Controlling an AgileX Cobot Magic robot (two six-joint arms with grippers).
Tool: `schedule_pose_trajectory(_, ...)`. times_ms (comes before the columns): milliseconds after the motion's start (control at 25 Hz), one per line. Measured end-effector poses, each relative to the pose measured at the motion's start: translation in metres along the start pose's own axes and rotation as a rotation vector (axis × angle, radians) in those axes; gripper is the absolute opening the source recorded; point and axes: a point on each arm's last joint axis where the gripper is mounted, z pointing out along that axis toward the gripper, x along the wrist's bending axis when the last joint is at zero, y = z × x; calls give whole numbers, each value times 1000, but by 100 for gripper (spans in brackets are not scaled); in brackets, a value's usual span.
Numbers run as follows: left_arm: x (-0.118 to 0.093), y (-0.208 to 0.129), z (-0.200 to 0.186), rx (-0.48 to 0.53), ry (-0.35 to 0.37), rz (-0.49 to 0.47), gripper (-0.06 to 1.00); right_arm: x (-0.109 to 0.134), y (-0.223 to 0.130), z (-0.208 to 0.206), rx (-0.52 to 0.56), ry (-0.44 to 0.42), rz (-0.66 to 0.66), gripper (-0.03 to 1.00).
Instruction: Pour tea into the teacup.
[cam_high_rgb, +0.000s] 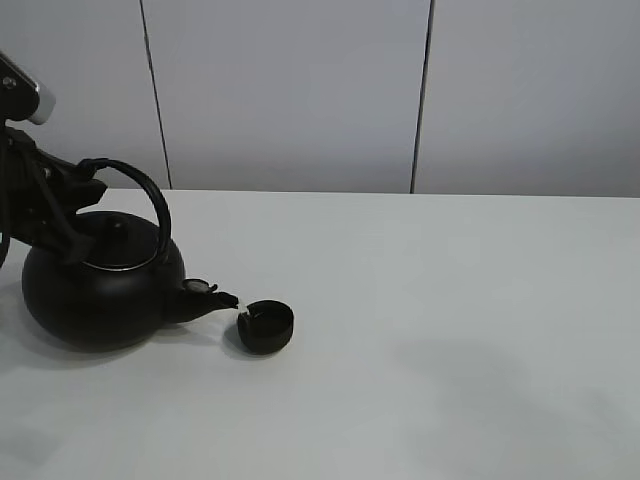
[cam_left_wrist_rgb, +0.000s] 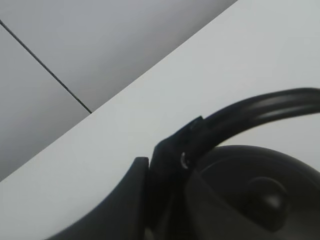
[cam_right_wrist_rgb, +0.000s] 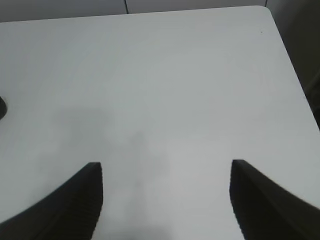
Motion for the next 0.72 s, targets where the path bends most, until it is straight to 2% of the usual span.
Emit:
schedule_pose_trajectory(120, 0, 0, 0, -1, 1, -59, 11, 0, 0, 0, 0, 0, 0, 49)
schedule_pose_trajectory(360, 0, 1, 0, -2, -3, -290, 11, 0, 0, 0, 0, 0, 0, 49)
schedule_pose_trajectory(480, 0, 1, 0, -4, -4, -372, 11, 0, 0, 0, 0, 0, 0, 49)
schedule_pose_trajectory(720, 7, -2, -2, -36, 21, -460, 11, 0, 0, 0, 0, 0, 0, 49)
